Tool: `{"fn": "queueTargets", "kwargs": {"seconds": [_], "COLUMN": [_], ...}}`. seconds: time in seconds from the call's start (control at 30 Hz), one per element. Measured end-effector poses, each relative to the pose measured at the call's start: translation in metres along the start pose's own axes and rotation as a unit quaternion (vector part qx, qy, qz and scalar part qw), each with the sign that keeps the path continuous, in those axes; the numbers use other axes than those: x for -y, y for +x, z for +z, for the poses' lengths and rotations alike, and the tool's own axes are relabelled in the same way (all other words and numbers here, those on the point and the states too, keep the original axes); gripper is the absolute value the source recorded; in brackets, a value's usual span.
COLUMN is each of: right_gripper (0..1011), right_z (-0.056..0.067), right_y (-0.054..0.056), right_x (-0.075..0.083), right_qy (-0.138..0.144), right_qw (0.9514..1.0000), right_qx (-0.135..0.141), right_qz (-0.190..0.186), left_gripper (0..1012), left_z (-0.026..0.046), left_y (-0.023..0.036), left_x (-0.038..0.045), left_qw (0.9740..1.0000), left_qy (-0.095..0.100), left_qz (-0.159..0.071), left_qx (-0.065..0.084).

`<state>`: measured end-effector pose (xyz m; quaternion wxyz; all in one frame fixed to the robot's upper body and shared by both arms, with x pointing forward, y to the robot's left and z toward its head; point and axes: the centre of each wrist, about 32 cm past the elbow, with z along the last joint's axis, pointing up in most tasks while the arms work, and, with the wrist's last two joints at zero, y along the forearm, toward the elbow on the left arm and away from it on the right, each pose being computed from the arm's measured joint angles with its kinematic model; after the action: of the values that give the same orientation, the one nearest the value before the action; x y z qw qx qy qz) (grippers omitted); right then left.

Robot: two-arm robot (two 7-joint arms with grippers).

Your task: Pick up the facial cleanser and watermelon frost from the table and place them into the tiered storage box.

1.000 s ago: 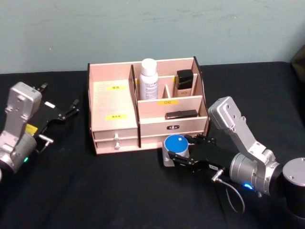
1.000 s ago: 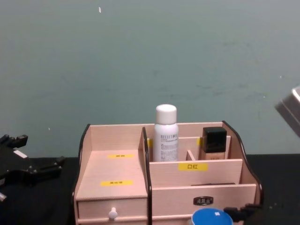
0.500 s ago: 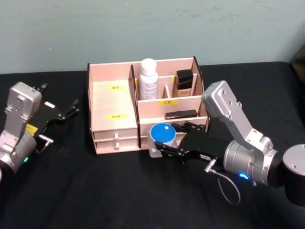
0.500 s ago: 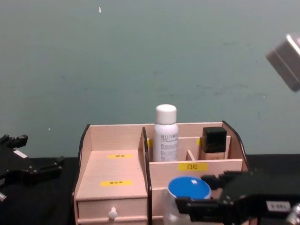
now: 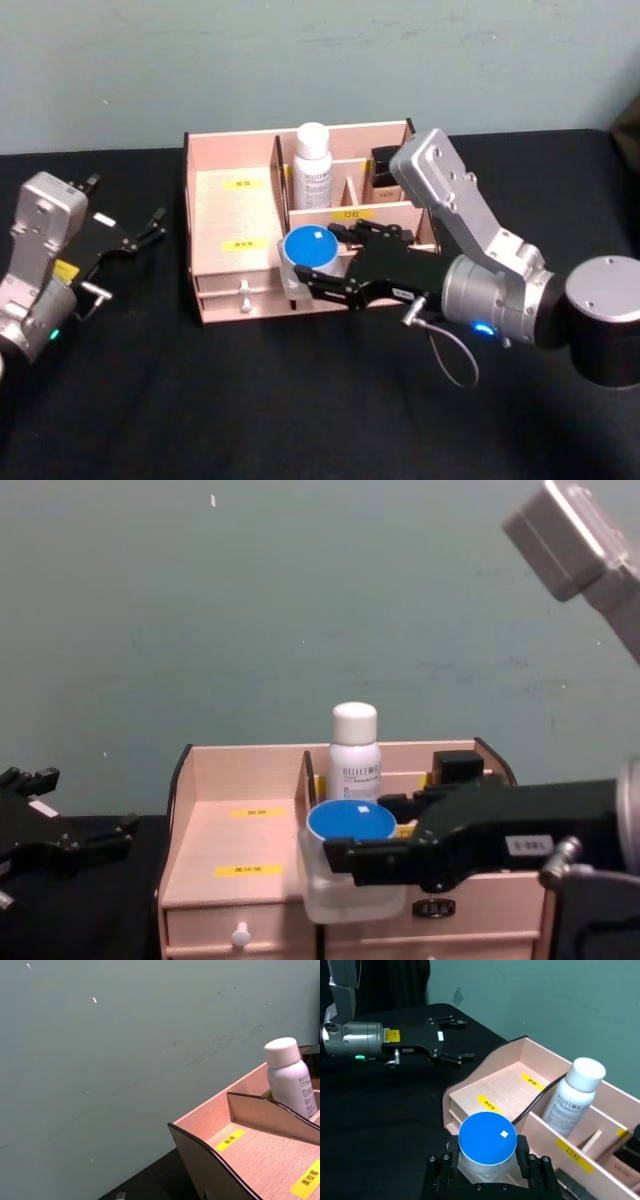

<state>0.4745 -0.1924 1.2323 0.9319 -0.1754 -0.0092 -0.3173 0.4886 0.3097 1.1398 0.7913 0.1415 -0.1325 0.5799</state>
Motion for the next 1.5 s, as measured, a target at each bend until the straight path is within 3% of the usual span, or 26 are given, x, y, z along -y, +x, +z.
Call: {"fn": "queueTargets", "kwargs": {"seconds": [0.57, 1.07, 1.5], "right_gripper": [696, 696, 696], "right_z": [0.009, 0.021, 0.022], "right_y": [0.017, 0.019, 0.027], "right_x": [-0.028, -0.052, -0.076], "right_qy": [0.01, 0.02, 0.016], "right_qw": [0.9998, 0.9988, 0.9988], "right_qx": [0.013, 0.026, 0.028], "right_qz": [0.011, 0.036, 0.038], "left_gripper": [1010, 1010, 1010], "left_z": [0.0, 0.0, 0.0], "left_y": [0.0, 0.0, 0.0], "left_x": [0.0, 0.0, 0.0], "left_qw": [1.0, 1.0, 1.0], "left_qy": [0.0, 0.0, 0.0], "left_qz": [0.0, 0.0, 0.0], "left_qx": [0.0, 0.0, 0.0]}}
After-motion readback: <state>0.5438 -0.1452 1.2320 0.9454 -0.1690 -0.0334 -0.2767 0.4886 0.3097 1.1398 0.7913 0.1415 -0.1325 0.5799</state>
